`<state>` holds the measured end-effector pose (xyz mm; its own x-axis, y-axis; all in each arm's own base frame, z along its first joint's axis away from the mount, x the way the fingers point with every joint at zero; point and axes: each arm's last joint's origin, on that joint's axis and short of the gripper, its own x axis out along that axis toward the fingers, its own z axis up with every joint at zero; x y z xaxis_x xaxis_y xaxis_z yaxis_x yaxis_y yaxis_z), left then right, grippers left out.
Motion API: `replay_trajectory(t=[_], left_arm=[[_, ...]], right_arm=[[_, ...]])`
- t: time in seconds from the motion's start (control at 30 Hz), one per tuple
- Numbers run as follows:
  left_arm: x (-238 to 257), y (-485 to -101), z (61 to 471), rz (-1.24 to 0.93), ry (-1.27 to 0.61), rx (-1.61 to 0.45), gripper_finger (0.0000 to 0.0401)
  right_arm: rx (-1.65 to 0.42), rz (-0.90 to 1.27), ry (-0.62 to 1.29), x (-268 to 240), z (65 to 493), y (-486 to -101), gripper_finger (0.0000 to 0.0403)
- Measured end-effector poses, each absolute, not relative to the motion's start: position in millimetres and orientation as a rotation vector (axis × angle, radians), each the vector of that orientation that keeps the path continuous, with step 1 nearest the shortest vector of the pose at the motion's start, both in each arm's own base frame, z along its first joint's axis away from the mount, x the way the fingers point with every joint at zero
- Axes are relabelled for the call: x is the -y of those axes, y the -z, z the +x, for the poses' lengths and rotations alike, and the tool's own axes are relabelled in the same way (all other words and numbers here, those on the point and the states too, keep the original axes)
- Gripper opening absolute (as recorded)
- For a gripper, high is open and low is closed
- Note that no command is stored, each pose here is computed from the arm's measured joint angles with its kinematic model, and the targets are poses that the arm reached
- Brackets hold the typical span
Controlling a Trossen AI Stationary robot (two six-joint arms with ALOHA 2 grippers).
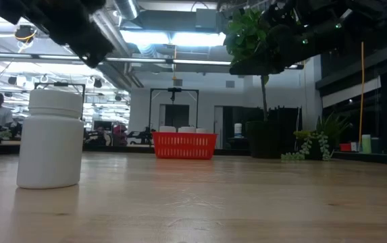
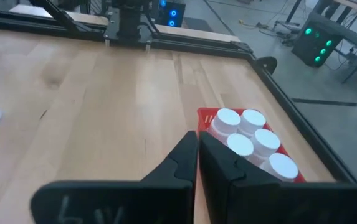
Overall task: Pick and place pill bottles into a basket
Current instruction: Put the white pill bottle into the red bin
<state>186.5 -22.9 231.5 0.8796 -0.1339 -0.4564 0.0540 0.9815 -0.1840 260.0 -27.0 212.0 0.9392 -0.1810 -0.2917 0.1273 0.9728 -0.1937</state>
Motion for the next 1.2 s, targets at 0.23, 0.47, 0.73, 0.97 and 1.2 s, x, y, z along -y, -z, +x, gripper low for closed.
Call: replay_trajectory(t=[0.23, 0.47, 0.73, 0.97, 1.2], left_arm=[[41.6, -232.3, 183.8, -0.069, 0.228, -0.477, 0.0003], [46.1, -231.0, 182.7, -0.116, 0.234, -0.497, 0.0013], [63.6, -220.8, 170.9, -0.142, 0.301, -0.637, 0.0054], [78.5, -220.1, 164.0, -0.048, 0.317, -0.628, 0.0070], [77.1, -220.5, 164.8, -0.029, 0.229, -0.606, 0.0138]], right_arm=[[-0.312, -0.157, 0.161, 27.0, 260.0, -212.0, 0.0020], [-0.314, -0.165, 0.163, 27.1, 260.0, -212.0, 0.0020], [-0.313, -0.159, 0.165, 27.1, 260.0, -212.0, 0.0020], [-0.313, -0.155, 0.166, 27.1, 260.0, -212.0, 0.0020], [-0.313, -0.153, 0.166, 27.2, 260.0, -212.0, 0.0020]])
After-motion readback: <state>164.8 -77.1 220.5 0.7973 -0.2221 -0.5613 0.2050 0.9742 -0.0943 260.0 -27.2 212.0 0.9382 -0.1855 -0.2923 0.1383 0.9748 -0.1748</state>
